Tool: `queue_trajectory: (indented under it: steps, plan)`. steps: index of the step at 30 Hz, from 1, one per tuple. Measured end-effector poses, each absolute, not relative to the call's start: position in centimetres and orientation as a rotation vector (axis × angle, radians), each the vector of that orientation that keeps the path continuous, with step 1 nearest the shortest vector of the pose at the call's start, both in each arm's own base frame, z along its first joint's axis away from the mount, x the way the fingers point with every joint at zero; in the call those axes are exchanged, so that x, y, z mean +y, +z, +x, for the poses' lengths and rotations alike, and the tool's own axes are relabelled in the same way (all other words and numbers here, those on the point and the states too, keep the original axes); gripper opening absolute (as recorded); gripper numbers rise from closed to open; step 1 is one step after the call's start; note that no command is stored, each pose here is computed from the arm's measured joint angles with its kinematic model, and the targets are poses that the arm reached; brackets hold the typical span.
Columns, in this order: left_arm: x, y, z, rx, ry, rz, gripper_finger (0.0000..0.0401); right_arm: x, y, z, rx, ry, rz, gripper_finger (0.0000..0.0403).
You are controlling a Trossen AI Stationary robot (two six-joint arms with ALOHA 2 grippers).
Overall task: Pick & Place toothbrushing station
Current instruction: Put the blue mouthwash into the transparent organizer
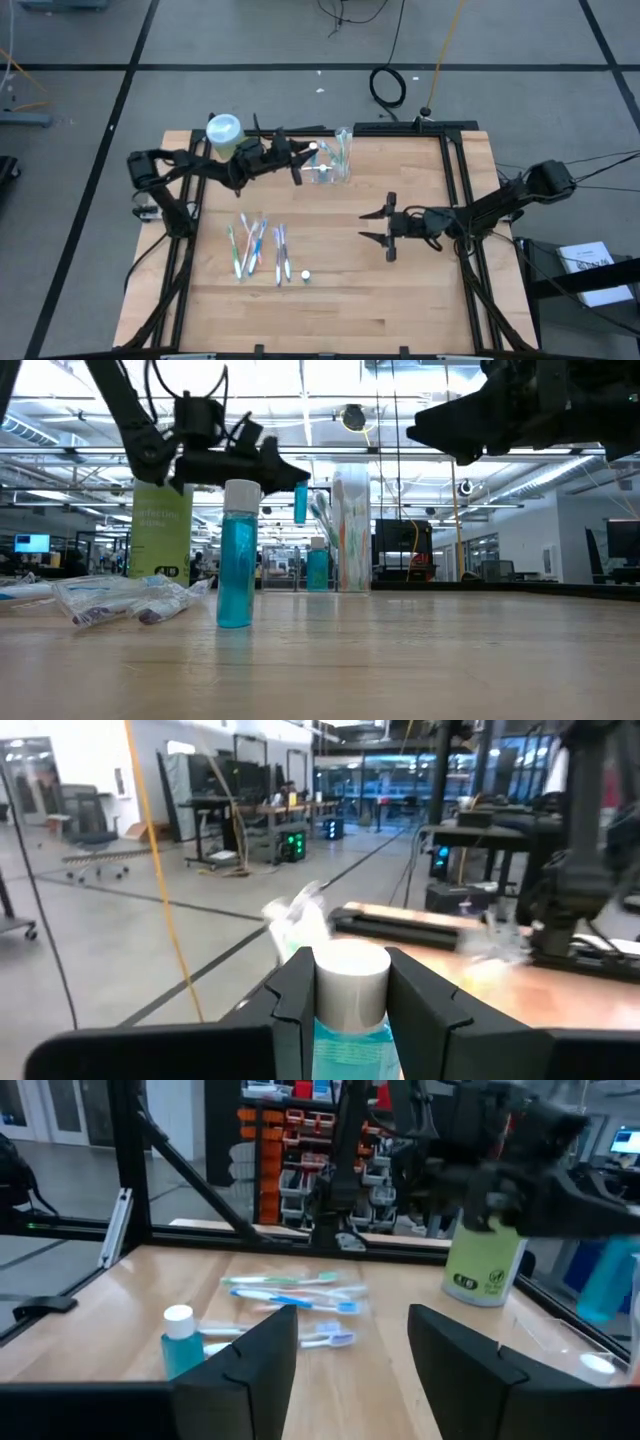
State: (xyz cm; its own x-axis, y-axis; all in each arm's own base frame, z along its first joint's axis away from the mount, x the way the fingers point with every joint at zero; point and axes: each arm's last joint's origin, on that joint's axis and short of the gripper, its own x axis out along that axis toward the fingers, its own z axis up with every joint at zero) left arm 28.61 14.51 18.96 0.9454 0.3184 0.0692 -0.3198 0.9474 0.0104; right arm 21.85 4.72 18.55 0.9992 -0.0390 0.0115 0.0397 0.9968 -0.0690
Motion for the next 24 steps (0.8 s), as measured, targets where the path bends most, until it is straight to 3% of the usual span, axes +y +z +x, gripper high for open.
queue_trajectory:
  steps: [24]
  plan:
    - [17.1, 15.0, 31.4, 0.015, 0.305, -0.062, 0.0087, 4.2, 18.3, 21.9, 0.017, -0.058, -0.069, 0.0183]
